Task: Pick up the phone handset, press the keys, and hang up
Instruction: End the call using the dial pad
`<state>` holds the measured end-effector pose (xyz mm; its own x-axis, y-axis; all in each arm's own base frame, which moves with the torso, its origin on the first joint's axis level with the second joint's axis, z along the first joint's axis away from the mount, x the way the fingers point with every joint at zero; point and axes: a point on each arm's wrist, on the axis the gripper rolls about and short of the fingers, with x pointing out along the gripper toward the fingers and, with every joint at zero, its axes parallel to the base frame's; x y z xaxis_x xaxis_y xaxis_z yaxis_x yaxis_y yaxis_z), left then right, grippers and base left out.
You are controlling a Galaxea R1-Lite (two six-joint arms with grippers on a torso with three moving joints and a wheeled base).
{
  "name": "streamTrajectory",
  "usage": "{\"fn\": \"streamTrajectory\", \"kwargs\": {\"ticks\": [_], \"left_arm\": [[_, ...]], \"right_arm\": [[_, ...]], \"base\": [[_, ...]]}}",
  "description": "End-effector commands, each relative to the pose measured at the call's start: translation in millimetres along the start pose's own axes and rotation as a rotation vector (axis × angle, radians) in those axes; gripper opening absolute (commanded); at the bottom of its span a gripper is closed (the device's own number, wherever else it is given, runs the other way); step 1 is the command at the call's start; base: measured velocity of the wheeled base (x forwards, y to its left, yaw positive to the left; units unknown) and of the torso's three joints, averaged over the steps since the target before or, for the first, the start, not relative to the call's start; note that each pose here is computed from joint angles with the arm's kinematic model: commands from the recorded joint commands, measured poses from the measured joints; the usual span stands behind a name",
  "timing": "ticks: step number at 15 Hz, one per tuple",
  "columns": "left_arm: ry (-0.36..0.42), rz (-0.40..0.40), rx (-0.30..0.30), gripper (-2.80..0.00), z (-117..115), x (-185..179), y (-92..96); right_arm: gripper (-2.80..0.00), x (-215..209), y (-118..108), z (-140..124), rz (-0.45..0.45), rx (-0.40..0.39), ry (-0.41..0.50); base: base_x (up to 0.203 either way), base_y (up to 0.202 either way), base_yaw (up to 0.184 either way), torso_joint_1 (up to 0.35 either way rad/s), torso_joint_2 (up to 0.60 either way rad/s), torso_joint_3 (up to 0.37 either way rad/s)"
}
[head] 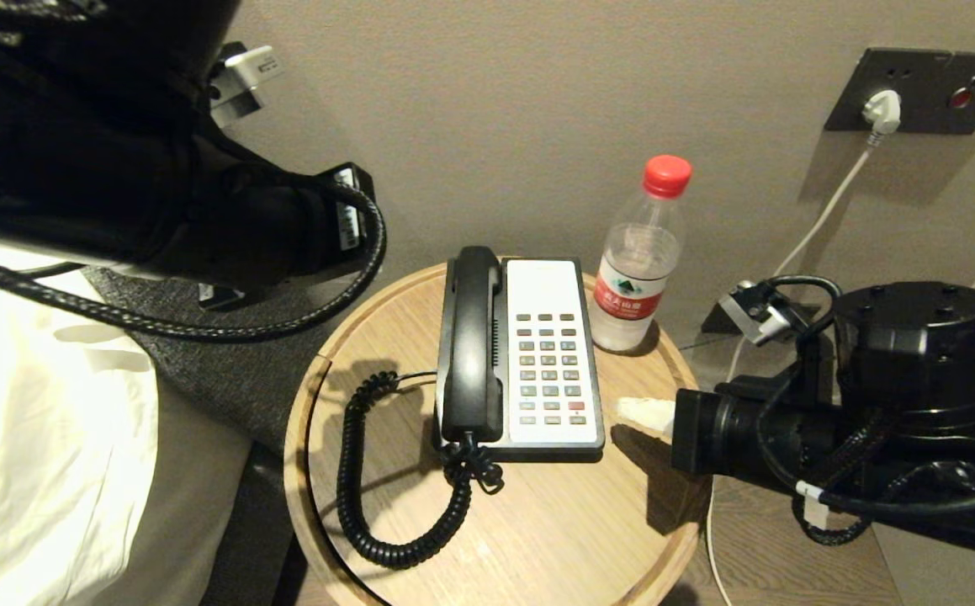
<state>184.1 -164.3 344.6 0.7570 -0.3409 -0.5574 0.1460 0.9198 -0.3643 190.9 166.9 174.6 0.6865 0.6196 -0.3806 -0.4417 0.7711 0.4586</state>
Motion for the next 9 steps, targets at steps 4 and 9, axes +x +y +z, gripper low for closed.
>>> {"fn": "streamTrajectory", "kwargs": {"ticks": [4,9], "left_arm": [[-0.028,0.008,-0.032,-2.80,2.5,-16.4,14.4],[-0.029,0.008,-0.035,-2.80,2.6,-17.9,16.1]], "right_arm": [[-2.80,20.7,14.8,1.5,0.036,-0.011,0.020],[-2.80,22.7,14.1,0.2,0.031,-0.010,0.026]], "base": [[0.000,0.000,0.000,0.000,0.00,0.000],[0.000,0.000,0.000,0.000,0.00,0.000]]}}
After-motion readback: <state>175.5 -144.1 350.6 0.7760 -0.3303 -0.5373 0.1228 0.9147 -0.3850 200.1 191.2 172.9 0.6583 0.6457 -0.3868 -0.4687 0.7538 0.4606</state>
